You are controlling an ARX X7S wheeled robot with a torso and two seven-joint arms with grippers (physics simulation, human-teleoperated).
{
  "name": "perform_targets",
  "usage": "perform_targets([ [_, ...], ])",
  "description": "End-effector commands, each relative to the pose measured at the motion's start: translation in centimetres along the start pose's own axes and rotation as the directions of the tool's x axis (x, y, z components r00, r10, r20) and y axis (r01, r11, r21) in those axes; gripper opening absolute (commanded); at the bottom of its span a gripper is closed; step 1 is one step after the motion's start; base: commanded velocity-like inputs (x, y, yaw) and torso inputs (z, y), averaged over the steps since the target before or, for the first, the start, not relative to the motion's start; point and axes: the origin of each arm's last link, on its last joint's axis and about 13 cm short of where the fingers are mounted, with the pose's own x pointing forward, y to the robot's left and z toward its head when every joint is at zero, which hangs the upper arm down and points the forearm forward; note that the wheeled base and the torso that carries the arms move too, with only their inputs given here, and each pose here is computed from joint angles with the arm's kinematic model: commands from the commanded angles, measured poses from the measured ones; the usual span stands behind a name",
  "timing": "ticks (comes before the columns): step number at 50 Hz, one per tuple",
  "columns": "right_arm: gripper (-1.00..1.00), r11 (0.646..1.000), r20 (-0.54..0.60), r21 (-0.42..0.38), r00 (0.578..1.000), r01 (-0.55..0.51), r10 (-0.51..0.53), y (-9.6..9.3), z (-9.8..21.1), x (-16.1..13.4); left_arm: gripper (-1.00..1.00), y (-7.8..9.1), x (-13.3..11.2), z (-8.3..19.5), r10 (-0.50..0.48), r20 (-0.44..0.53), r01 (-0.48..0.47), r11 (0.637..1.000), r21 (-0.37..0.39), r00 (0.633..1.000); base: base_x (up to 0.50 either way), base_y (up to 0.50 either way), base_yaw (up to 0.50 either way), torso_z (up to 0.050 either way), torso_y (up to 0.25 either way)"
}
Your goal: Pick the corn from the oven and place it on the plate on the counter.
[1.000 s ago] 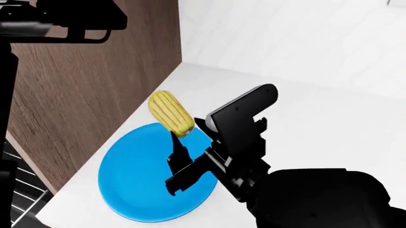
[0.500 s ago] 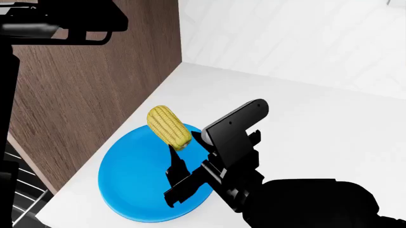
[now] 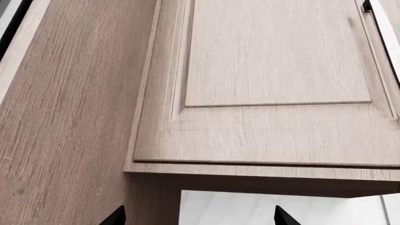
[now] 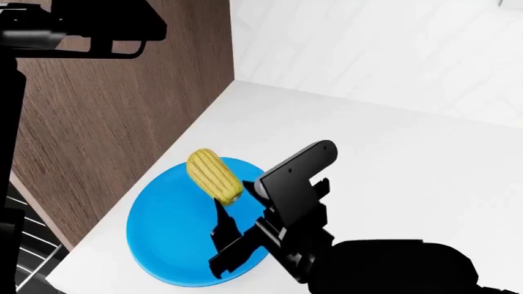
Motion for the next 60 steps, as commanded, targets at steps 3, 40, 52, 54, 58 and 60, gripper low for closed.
perform_targets([
  [3, -1.0, 1.0, -0.005, -0.012, 1.0, -0.003, 0.003, -0.1, -0.6, 0.4, 1.0, 0.0, 0.0, 0.0, 0.0, 0.001, 0.0, 1.0, 0.0, 1.0, 0.0, 0.0, 0.0, 0.0, 0.0],
  [40, -1.0, 1.0, -0.033, -0.006, 0.999, -0.013, 0.012, -0.1, -1.6, 1.0, 1.0, 0.0, 0.0, 0.0, 0.001, 0.001, -0.001, 1.0, -0.002, 1.0, 0.0, 0.0, 0.0, 0.0, 0.0],
  [52, -1.0, 1.0, -0.032, -0.005, 0.999, -0.015, 0.015, -0.1, -1.5, 1.0, 1.0, 0.0, 0.0, 0.0, -0.002, 0.0, 0.002, 1.0, -0.002, 1.0, 0.0, 0.0, 0.0, 0.0, 0.0],
  [54, -1.0, 1.0, -0.031, -0.007, 0.999, -0.015, 0.015, -0.1, -1.5, 1.0, 1.0, 0.0, 0.0, 0.0, -0.002, 0.0, 0.002, 1.0, -0.002, 1.0, 0.0, 0.0, 0.0, 0.0, 0.0],
  [58, -1.0, 1.0, -0.031, -0.007, 0.999, -0.016, 0.016, 0.0, -1.5, 1.0, 1.0, 0.0, 0.0, 0.0, 0.0, 0.0, 0.0, 1.0, -0.003, 1.0, 0.0, 0.0, 0.0, 0.0, 0.0],
  [60, -1.0, 1.0, -0.029, -0.006, 0.999, -0.016, 0.016, 0.0, -1.5, 1.0, 1.0, 0.0, 0.0, 0.0, 0.001, 0.0, -0.001, 1.0, -0.003, 1.0, 0.0, 0.0, 0.0, 0.0, 0.0],
])
